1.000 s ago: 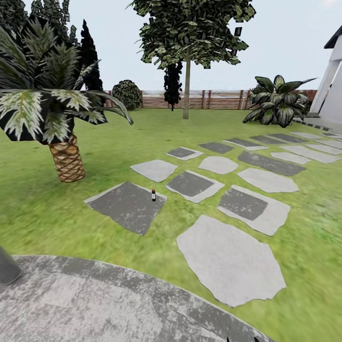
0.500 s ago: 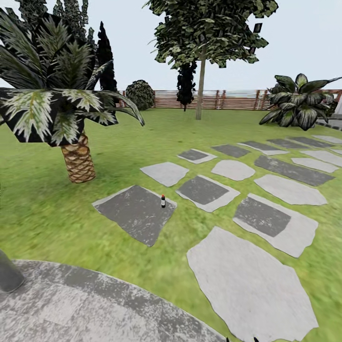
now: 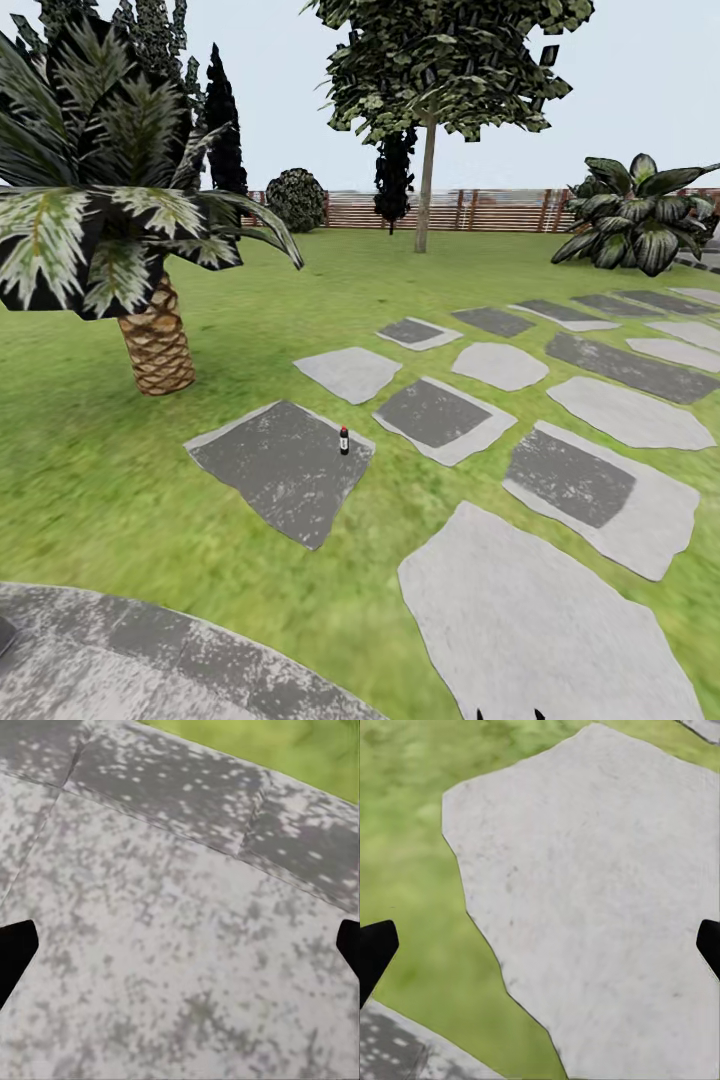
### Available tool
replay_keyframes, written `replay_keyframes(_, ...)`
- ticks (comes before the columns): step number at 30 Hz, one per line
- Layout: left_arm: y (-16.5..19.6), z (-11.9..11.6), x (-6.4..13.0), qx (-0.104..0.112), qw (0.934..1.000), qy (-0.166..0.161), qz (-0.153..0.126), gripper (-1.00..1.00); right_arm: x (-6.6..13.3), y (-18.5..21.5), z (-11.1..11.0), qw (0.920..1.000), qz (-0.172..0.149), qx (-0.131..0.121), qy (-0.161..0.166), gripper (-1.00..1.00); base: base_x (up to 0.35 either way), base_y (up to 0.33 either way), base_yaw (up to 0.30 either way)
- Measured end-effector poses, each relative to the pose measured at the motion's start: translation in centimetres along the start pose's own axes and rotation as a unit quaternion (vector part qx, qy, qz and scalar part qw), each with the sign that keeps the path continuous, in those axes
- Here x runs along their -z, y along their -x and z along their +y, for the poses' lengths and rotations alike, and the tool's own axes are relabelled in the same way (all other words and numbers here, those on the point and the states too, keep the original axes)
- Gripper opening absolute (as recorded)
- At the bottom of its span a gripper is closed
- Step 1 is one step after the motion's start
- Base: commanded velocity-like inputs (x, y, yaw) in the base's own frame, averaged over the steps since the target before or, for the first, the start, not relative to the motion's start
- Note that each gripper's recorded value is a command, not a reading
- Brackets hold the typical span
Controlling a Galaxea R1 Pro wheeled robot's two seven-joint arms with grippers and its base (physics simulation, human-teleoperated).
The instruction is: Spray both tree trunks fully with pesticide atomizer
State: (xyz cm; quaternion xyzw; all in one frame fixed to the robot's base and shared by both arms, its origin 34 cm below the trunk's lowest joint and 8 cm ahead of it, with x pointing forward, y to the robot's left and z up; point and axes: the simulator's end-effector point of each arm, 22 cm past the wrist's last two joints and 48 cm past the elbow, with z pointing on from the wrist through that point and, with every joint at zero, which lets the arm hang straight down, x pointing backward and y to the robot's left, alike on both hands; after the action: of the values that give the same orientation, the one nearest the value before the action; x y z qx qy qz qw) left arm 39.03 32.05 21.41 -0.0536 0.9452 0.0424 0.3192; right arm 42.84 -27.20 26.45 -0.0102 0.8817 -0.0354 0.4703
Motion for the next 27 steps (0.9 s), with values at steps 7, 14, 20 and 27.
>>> replay_keyframes(7,-0.03,0.05,0.01,0.000,1.0000,0.000,0.000,1.00,-0.01,0.02,0.03,1.0000,0.000,-0.001,0.000,1.00,0.339,0.000,0.000)
replay_keyframes(14,-0.01,0.12,0.00,0.000,1.0000,0.001,0.000,1.00,0.01,-0.01,0.05,1.0000,0.000,0.000,0.000,1.00,0.339,0.000,0.000)
replay_keyframes(20,-0.01,0.13,0.00,0.000,1.0000,0.001,0.000,1.00,0.02,-0.02,0.06,1.0000,0.000,0.000,0.000,1.00,0.339,0.000,0.000)
replay_keyframes(27,-0.03,0.14,0.01,0.001,1.0000,0.001,0.000,1.00,0.00,0.00,0.05,1.0000,0.000,0.000,0.000,1.00,0.339,0.000,0.000)
